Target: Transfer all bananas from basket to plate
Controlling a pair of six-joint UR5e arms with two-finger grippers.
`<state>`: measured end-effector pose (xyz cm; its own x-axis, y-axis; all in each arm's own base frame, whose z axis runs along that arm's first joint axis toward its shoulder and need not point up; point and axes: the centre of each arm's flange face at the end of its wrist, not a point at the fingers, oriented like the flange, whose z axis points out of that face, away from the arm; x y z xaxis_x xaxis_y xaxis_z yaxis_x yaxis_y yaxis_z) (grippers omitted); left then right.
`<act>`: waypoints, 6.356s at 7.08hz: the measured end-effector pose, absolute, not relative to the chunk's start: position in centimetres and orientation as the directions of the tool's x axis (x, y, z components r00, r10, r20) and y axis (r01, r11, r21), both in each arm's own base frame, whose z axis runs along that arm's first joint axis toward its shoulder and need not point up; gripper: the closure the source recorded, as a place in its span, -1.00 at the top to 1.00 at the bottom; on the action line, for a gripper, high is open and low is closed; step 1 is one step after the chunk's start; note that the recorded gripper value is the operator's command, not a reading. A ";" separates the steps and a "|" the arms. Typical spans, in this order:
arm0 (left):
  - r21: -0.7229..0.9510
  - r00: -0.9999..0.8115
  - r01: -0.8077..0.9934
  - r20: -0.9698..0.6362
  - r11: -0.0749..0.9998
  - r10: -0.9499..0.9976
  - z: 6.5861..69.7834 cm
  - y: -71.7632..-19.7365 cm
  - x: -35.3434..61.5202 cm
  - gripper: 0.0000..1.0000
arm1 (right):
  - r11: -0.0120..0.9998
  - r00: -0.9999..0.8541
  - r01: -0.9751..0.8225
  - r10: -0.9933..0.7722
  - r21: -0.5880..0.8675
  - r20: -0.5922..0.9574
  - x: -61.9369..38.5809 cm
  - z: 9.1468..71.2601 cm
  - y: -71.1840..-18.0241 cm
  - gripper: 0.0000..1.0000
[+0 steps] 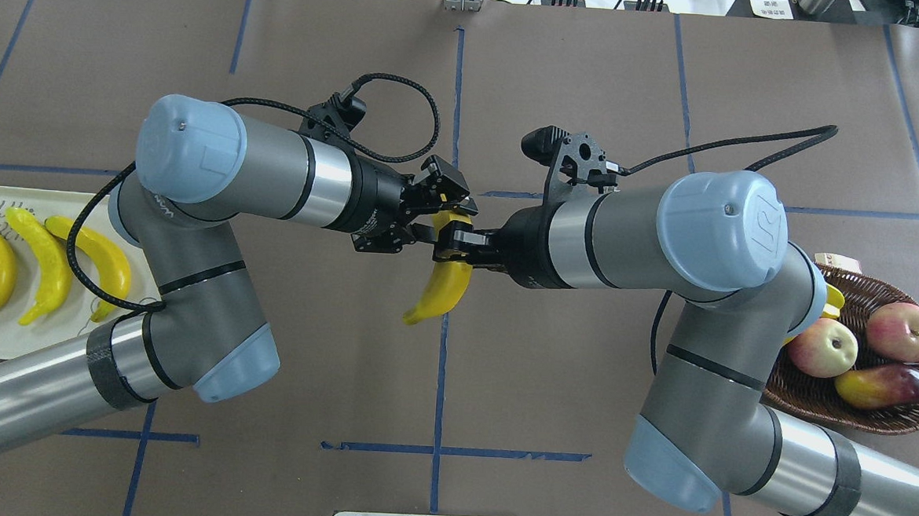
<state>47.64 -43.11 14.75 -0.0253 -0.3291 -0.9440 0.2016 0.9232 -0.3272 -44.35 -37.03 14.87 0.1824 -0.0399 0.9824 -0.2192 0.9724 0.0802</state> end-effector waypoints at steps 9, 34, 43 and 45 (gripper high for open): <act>-0.262 0.175 0.305 -0.930 0.916 -0.324 28.0 -46.7 42.3 -1.00 | 0.968 0.161 -0.238 -0.047 0.085 0.986 -42.5 14.2 -37.2 1.00; 0.039 0.691 0.007 -0.723 0.999 0.023 63.6 -49.7 -6.0 1.00 | 0.974 0.636 0.079 -0.213 0.212 0.742 3.4 60.0 -52.5 1.00; -0.014 0.675 0.010 -0.737 1.000 -0.017 65.9 -47.7 -6.7 1.00 | 0.998 0.641 -0.042 -0.008 0.046 0.768 8.7 66.9 -47.9 1.00; -0.012 0.675 0.011 -0.738 1.000 -0.016 65.8 -47.7 -6.7 1.00 | 0.998 0.636 -0.054 0.024 0.014 0.771 9.1 66.1 -47.9 1.00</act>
<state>-6.68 -47.75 65.80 0.6749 -0.0159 -0.7378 0.0107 0.9999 -0.0118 9.14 -47.92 66.09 0.6364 0.0239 0.7710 -0.0545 0.9984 0.0140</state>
